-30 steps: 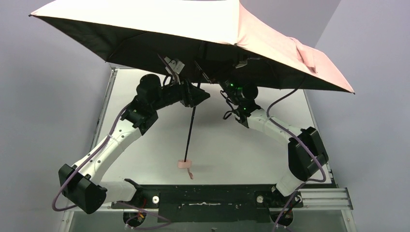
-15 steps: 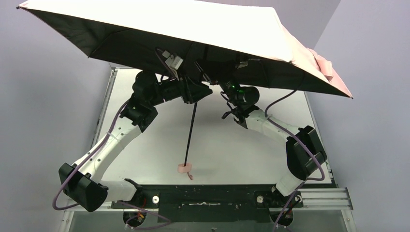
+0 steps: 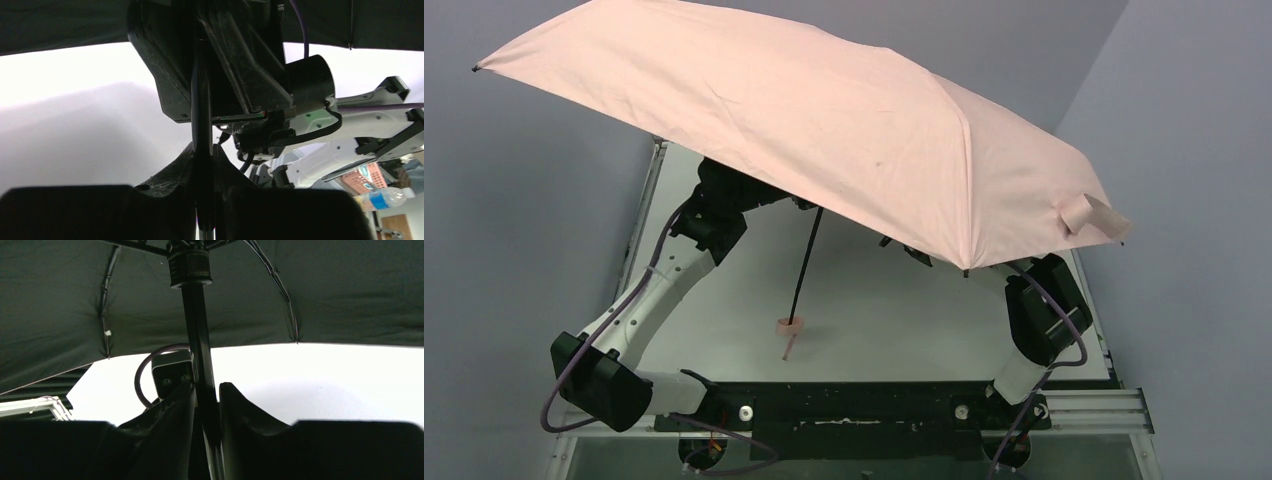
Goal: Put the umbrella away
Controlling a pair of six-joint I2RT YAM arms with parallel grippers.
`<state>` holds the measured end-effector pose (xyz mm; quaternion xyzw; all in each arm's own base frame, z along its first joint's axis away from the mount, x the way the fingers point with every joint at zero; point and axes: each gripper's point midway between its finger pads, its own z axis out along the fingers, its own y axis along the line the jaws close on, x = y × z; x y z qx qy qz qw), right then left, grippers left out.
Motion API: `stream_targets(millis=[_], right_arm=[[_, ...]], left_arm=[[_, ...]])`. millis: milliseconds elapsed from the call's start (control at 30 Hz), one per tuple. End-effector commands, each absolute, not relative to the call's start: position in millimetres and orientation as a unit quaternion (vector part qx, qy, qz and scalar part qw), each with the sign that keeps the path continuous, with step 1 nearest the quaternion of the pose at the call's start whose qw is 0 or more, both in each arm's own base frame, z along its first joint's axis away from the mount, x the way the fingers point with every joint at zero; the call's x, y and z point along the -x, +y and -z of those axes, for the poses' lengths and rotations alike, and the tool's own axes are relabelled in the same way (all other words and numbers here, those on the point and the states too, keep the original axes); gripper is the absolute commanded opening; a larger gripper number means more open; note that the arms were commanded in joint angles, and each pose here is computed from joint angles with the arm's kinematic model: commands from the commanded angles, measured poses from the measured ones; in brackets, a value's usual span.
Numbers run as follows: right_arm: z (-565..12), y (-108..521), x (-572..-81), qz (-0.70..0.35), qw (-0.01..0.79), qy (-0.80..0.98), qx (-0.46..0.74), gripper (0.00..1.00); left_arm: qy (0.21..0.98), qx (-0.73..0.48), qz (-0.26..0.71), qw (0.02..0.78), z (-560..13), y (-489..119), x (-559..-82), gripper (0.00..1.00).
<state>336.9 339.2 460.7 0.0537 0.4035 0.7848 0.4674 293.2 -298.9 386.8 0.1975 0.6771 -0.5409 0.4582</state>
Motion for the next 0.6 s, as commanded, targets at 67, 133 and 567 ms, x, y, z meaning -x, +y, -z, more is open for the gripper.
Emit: stream_targets(millis=[67, 133, 567], right_arm=[[-458.0, 321.9, -337.1, -0.766, 0.495, 0.409, -0.04, 0.39], [-441.7, 319.9, -346.6, -0.738, 0.51, 0.439, -0.047, 0.45], [-310.4, 287.0, -376.4, -0.487, 0.625, 0.608, -0.061, 0.56]], left_arm=[[0.639, -0.245, 0.495, 0.535, -421.8, -283.7, -297.5, 0.0], [0.656, -0.235, 0.479, 0.534, -414.3, -280.2, -301.9, 0.0], [0.705, -0.189, 0.404, 0.552, -390.2, -260.1, -322.4, 0.0]])
